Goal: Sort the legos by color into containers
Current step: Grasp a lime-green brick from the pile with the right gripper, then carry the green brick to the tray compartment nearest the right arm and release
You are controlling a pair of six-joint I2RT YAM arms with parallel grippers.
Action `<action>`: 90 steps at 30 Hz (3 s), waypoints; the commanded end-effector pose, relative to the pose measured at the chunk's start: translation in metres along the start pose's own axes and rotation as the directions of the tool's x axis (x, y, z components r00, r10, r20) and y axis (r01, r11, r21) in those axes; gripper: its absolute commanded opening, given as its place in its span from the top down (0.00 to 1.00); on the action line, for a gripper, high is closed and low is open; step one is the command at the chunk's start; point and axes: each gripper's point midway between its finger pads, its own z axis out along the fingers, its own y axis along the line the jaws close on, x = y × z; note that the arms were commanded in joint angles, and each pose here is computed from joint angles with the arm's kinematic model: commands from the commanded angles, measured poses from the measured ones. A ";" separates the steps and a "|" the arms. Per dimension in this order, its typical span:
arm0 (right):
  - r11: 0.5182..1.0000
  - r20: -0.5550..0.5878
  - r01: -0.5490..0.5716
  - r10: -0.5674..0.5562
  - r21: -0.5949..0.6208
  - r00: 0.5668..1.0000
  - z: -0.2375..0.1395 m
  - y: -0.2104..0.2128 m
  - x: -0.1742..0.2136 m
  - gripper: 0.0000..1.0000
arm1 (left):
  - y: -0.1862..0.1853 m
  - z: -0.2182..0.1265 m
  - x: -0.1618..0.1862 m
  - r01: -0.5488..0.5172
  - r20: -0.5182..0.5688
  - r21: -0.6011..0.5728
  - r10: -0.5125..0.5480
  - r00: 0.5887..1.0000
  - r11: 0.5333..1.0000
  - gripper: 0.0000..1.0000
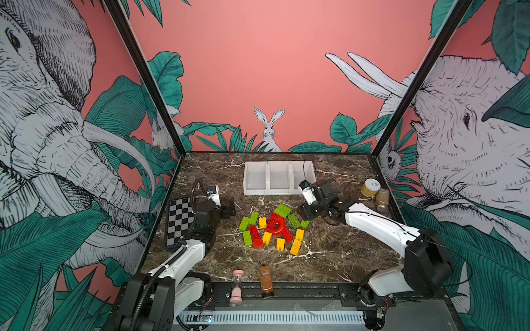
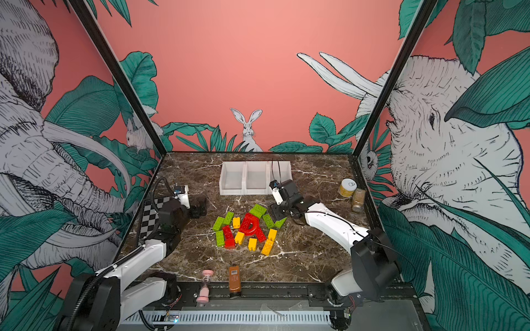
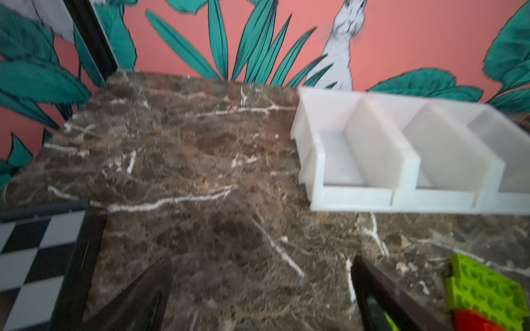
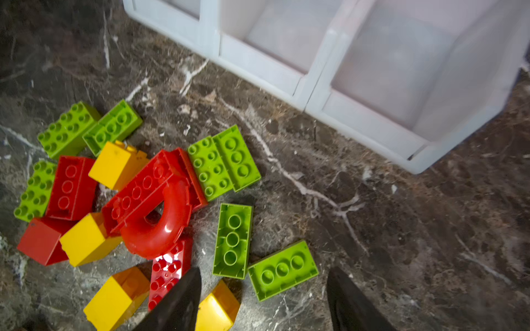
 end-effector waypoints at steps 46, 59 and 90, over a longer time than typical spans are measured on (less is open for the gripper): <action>0.994 -0.072 0.024 -0.017 0.105 0.997 0.050 -0.003 -0.006 0.71 | -0.005 -0.012 -0.024 0.028 0.103 0.023 -0.031 0.994 0.999 0.02; 0.984 0.187 -0.136 0.113 0.118 0.976 0.009 -0.095 -0.091 0.73 | -0.009 -0.022 -0.031 -0.005 0.160 0.049 -0.003 0.987 0.999 0.02; 0.976 0.217 -0.179 0.149 0.123 0.965 0.033 -0.127 -0.143 0.35 | -0.012 -0.023 -0.031 -0.012 0.158 0.058 0.002 0.987 0.998 0.02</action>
